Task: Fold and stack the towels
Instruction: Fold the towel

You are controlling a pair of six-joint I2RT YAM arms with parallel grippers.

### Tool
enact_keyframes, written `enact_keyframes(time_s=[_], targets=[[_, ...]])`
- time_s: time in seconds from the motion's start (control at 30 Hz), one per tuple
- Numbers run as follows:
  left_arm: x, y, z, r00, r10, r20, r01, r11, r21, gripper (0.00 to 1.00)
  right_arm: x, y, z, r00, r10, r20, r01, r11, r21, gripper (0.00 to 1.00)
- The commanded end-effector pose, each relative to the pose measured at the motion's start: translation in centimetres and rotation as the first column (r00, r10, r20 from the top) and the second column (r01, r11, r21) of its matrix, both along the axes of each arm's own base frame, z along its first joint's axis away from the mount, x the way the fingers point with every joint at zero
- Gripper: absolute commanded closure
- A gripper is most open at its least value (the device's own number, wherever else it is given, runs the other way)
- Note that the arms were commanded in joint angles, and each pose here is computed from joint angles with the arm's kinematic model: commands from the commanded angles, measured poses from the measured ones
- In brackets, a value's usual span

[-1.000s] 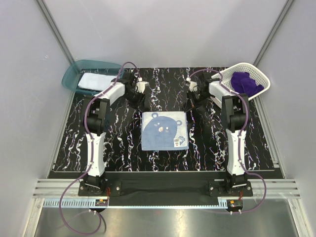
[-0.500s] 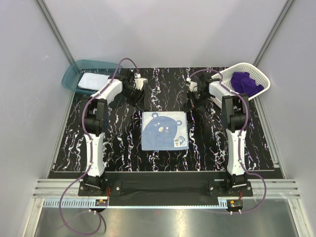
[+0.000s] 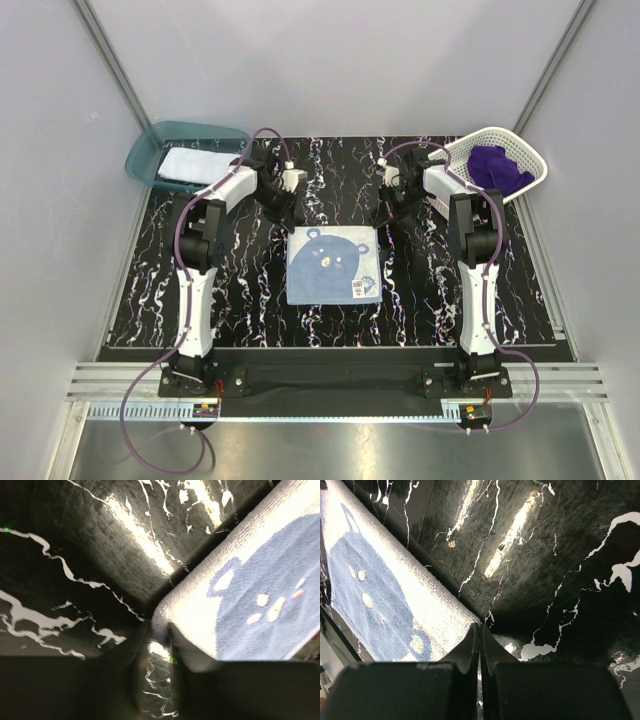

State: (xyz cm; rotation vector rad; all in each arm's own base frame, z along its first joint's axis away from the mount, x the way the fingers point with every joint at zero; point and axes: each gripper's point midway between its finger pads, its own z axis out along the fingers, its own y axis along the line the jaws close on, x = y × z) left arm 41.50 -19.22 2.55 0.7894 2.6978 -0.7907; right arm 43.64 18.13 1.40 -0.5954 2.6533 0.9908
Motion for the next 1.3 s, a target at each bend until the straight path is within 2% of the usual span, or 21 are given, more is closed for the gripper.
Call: enact_keyframes(time_s=[0.0, 0.03, 0.1, 0.17, 0.3, 0.4, 0.6, 0.9, 1.27], targets=[[1.4, -1.1, 0.6, 0.999, -0.025, 0.048, 0.026, 0.999, -0.034, 0.86, 0.5, -0.1, 0.9, 0.999, -0.003, 0.033, 0.003, 1.0, 0.008, 1.0], [1.5, -1.2, 0.7, 0.998, -0.027, 0.054, 0.029, 0.999, -0.032, 0.93, 0.6, -0.2, 0.9, 0.999, -0.003, 0.036, 0.003, 1.0, 0.003, 1.0], [2.2, -1.2, 1.3, 0.996, -0.023, 0.083, 0.025, 1.0, -0.017, 1.0, 1.1, -0.5, 1.0, 0.998, -0.012, 0.058, 0.013, 1.0, -0.01, 1.0], [3.1, -0.8, 2.1, 0.993, -0.012, 0.119, 0.011, 1.0, 0.008, 1.0, 1.5, -0.9, 1.4, 0.996, -0.031, 0.083, 0.033, 0.999, -0.025, 1.0], [4.3, -1.5, 5.3, 0.977, 0.002, 0.212, 0.002, 1.0, -0.018, 1.0, 3.0, -1.7, 3.4, 0.978, -0.062, 0.198, 0.069, 0.997, -0.029, 1.0], [4.3, -1.6, 6.6, 0.965, -0.002, 0.264, 0.004, 1.0, -0.004, 1.0, 3.6, -2.0, 5.1, 0.962, -0.073, 0.263, 0.085, 0.996, -0.032, 1.0], [3.9, -1.0, 7.6, 0.957, 0.005, 0.29, -0.013, 1.0, 0.028, 1.0, 3.7, -2.6, 7.7, 0.93, -0.094, 0.354, 0.116, 0.992, -0.041, 1.0], [1.8, -0.3, 10.0, 0.934, 0.04, 0.354, -0.044, 0.999, 0.003, 1.0, 0.6, -2.6, 11.2, 0.898, -0.15, 0.414, 0.17, 0.985, -0.012, 1.0], [-3.6, -0.4, 9.5, 0.941, 0.049, 0.333, -0.06, 0.998, 0.024, 0.99, -5.8, -0.8, 10.2, 0.902, -0.203, 0.381, 0.25, 0.965, -0.076, 1.0]])
